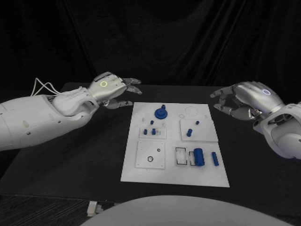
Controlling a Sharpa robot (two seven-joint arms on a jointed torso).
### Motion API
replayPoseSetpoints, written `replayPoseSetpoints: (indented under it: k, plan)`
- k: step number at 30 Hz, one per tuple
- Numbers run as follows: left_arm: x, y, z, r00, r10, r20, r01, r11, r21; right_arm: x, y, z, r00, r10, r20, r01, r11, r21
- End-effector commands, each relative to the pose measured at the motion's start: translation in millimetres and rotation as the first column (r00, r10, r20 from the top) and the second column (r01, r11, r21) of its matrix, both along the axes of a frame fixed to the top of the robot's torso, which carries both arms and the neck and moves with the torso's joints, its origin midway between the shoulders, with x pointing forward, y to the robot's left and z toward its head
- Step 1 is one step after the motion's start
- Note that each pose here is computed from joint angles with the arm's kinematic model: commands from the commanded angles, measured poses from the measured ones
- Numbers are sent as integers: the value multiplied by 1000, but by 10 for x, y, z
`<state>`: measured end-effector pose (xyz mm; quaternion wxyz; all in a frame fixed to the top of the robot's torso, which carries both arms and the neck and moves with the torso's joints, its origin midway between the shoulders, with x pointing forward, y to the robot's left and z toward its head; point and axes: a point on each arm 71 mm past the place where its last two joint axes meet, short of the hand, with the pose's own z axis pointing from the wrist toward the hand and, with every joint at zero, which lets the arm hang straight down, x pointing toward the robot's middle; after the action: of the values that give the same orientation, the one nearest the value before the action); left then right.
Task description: Assemble the parts on the task board
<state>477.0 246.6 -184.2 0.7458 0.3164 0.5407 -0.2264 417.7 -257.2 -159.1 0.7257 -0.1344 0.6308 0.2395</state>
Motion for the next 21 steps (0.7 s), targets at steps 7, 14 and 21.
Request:
replayPoseSetpoints:
  k: [7, 14, 21]
  plan:
    - [46, 85, 79, 881, -190, -434, -147, 761, -632, 405, 83, -164, 999, -41, -17, 38, 984, -172]
    - [22, 82, -47, 712, -459, -532, -311, 473, -824, 575, 170, -430, 993, -52, -105, 25, 969, -244]
    - [-63, 55, -166, 630, -579, -518, -376, 356, -855, 642, 244, -697, 983, -50, -177, 4, 967, -254]
